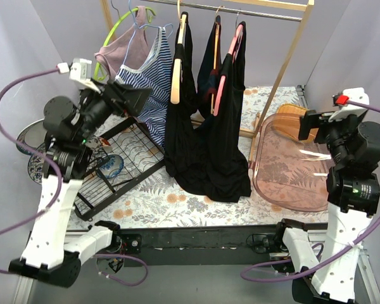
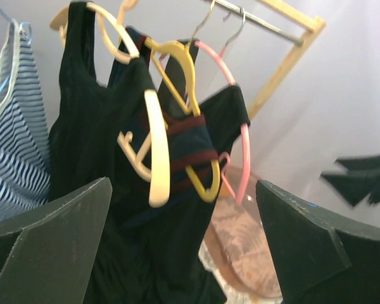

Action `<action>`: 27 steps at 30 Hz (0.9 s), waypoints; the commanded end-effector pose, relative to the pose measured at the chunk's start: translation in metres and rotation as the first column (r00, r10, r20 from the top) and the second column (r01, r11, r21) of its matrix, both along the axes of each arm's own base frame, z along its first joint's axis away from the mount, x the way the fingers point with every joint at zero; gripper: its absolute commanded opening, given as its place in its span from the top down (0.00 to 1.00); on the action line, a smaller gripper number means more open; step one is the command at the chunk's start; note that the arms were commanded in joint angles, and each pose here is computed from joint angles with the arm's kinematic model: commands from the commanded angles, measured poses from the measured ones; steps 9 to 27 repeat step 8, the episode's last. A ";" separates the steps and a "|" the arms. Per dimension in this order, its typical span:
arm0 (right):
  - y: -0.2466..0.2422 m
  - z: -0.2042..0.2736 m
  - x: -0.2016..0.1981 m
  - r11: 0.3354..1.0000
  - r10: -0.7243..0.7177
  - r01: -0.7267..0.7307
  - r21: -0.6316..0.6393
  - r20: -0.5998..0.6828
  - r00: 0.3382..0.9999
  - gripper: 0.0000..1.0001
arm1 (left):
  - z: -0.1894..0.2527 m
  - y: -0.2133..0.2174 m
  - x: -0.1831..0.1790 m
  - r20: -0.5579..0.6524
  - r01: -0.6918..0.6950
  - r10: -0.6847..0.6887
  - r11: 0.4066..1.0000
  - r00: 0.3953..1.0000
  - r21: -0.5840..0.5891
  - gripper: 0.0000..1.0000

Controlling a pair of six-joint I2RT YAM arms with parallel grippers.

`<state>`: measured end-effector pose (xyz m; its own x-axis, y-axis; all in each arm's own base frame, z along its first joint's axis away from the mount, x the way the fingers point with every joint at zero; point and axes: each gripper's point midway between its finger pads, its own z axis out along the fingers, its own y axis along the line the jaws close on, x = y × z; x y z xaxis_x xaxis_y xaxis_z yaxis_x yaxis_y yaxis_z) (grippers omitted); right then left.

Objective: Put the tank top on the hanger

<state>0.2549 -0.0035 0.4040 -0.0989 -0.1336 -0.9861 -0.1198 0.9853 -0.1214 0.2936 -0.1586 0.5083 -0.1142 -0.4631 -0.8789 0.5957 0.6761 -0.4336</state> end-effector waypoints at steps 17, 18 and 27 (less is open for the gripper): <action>-0.033 0.060 -0.014 0.980 -0.196 0.200 -0.012 0.137 0.971 0.01 | -0.028 0.036 -0.074 0.001 -0.098 0.098 0.991 0.995 0.089 0.02; -0.033 0.060 -0.014 0.980 -0.196 0.200 -0.012 0.137 0.971 0.01 | -0.028 0.036 -0.074 0.001 -0.098 0.098 0.991 0.995 0.089 0.02; -0.033 0.060 -0.014 0.980 -0.196 0.200 -0.012 0.137 0.971 0.01 | -0.028 0.036 -0.074 0.001 -0.098 0.098 0.991 0.995 0.089 0.02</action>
